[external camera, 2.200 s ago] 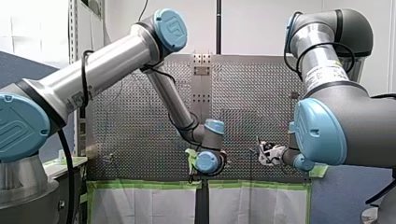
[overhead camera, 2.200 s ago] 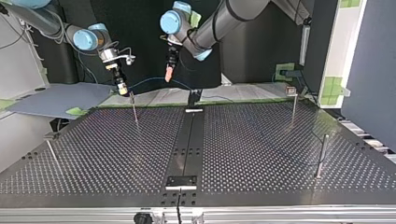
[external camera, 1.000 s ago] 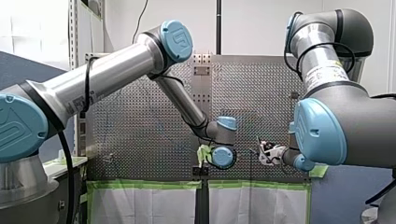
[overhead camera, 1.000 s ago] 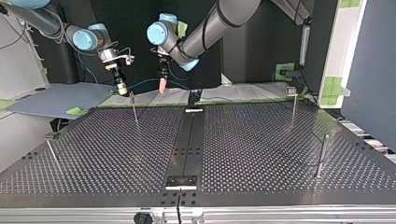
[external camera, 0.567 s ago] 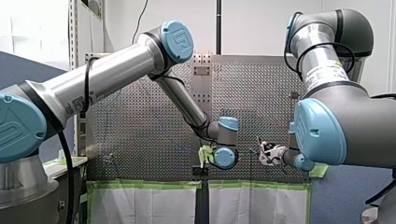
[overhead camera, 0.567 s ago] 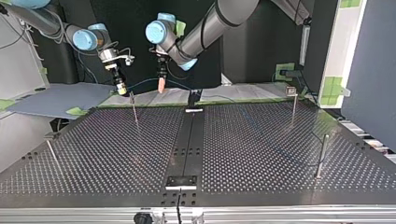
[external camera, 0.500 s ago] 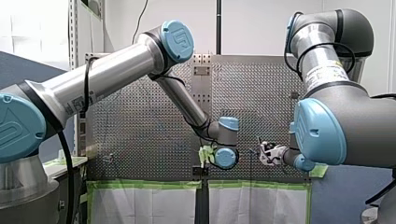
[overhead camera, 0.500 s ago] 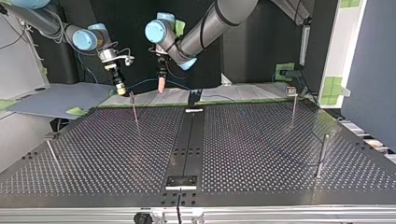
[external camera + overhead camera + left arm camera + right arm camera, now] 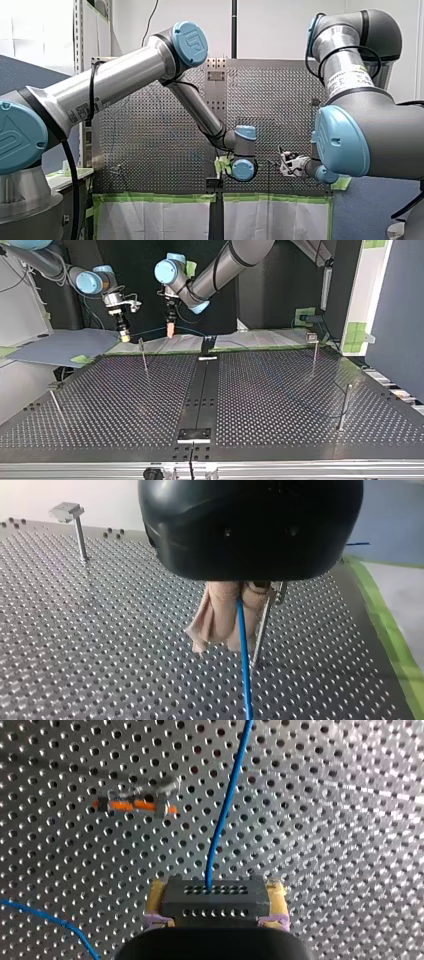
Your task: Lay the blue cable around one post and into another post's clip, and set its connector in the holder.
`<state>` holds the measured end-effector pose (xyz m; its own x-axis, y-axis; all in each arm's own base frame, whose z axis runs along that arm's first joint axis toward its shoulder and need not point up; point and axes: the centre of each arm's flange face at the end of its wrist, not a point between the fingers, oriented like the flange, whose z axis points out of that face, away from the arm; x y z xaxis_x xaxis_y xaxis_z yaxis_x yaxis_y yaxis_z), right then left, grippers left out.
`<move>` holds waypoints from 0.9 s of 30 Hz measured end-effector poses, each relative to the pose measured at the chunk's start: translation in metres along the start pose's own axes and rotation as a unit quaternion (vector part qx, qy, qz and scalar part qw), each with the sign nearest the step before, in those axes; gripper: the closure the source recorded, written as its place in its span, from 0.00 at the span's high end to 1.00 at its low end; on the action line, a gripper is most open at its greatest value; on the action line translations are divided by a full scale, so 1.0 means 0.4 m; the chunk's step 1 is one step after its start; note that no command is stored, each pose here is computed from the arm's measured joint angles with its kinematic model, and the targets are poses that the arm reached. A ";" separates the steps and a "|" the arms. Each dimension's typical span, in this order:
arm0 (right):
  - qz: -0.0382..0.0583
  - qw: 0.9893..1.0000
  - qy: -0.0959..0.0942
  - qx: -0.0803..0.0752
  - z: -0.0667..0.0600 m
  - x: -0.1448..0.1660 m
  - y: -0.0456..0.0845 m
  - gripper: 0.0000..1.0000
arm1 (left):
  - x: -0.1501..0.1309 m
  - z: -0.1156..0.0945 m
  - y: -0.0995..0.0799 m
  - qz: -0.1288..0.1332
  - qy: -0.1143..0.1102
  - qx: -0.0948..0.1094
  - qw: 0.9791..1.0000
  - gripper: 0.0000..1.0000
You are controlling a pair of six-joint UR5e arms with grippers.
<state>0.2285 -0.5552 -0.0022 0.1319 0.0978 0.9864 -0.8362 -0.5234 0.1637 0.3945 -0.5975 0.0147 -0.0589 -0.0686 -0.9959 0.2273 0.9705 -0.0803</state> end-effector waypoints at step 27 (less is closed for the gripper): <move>0.039 0.996 0.033 -0.068 0.018 0.011 0.123 0.00 | 0.110 0.102 -0.010 -0.017 -0.004 0.047 0.999 0.02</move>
<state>0.1918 -0.5864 0.0103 0.0330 0.1188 0.9924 -0.9075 -0.4124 0.0796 0.4306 -0.6139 -0.0306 -0.0603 -0.1035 -0.9928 0.3153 0.9417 -0.1173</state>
